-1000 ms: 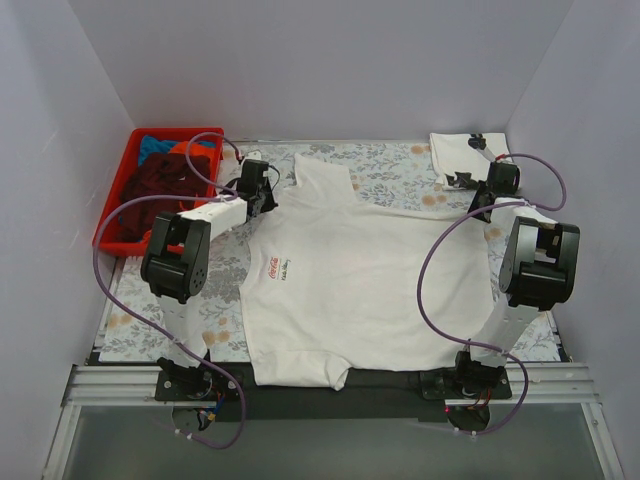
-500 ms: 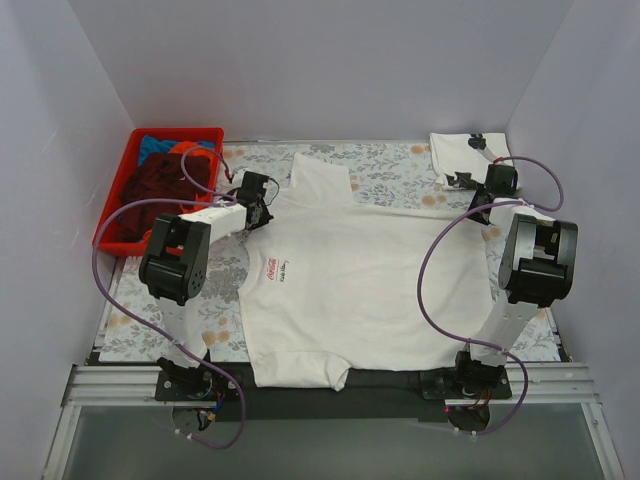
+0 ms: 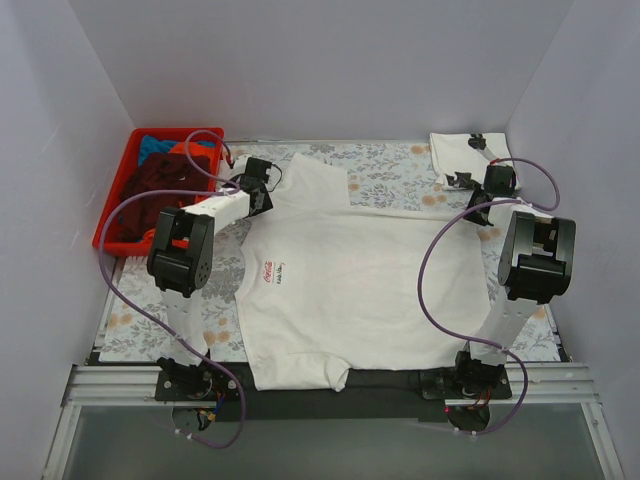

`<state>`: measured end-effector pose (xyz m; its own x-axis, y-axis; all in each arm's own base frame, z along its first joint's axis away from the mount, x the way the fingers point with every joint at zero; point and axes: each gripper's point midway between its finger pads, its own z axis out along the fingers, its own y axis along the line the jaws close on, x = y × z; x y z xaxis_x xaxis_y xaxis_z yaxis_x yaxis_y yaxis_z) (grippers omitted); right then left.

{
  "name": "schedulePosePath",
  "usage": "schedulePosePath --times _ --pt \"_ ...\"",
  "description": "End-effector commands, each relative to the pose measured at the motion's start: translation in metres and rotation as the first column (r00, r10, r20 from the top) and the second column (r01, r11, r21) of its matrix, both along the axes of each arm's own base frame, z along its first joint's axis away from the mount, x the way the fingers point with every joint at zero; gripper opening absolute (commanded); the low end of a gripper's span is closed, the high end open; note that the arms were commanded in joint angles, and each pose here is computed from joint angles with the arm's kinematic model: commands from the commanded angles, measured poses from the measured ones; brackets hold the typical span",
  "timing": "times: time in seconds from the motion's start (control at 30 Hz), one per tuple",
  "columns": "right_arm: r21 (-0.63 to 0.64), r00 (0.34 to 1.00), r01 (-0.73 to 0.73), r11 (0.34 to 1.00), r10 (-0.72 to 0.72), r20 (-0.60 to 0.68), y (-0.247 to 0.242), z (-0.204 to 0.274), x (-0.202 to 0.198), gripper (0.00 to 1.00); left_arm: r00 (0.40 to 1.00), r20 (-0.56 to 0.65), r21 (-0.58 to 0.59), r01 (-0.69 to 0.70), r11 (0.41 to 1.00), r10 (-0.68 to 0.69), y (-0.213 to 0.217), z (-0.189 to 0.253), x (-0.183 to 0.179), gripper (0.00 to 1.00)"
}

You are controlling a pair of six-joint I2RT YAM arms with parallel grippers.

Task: Fold and stack the t-shirts
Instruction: Flatten the tshirt out, then fold the tshirt

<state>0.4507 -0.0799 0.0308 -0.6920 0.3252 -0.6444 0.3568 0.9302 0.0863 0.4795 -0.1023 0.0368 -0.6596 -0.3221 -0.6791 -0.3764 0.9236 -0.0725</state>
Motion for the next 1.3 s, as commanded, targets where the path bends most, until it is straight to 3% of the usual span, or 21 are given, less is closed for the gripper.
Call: schedulePosePath --times 0.0,0.07,0.37,0.63,0.83,1.1,1.27 --pt "-0.014 0.998 -0.021 1.0 0.022 0.065 -0.003 0.021 0.018 0.01 0.996 0.086 0.011 0.032 0.999 -0.033 0.0 0.034 0.025 0.41" --pt "-0.011 0.998 -0.024 1.0 0.025 0.066 -0.003 0.02 0.018 0.01 0.99 0.106 0.008 0.09 0.996 -0.09 -0.006 0.04 0.032 0.45" --pt "0.006 0.997 -0.039 0.999 0.038 0.063 0.001 0.018 0.019 0.01 0.949 0.115 -0.034 0.299 0.954 -0.294 -0.029 0.026 0.059 0.45" --pt "0.006 0.998 -0.042 0.999 0.041 0.051 0.001 0.012 0.018 0.01 0.933 0.086 -0.029 0.354 0.935 -0.35 -0.038 0.003 0.075 0.44" --pt "0.006 0.998 -0.039 0.999 0.039 0.052 0.001 0.012 0.018 0.01 0.925 0.029 -0.043 0.379 0.924 -0.378 -0.039 -0.014 0.065 0.31" --pt "0.008 0.997 -0.039 0.999 0.039 0.059 0.001 0.015 0.019 0.01 0.922 -0.001 -0.062 0.386 0.921 -0.386 -0.039 -0.02 0.054 0.01" --pt "0.014 0.997 -0.038 0.999 0.037 0.065 0.002 0.017 0.02 0.01 0.915 0.015 -0.077 0.402 0.912 -0.403 -0.044 -0.011 0.053 0.0"
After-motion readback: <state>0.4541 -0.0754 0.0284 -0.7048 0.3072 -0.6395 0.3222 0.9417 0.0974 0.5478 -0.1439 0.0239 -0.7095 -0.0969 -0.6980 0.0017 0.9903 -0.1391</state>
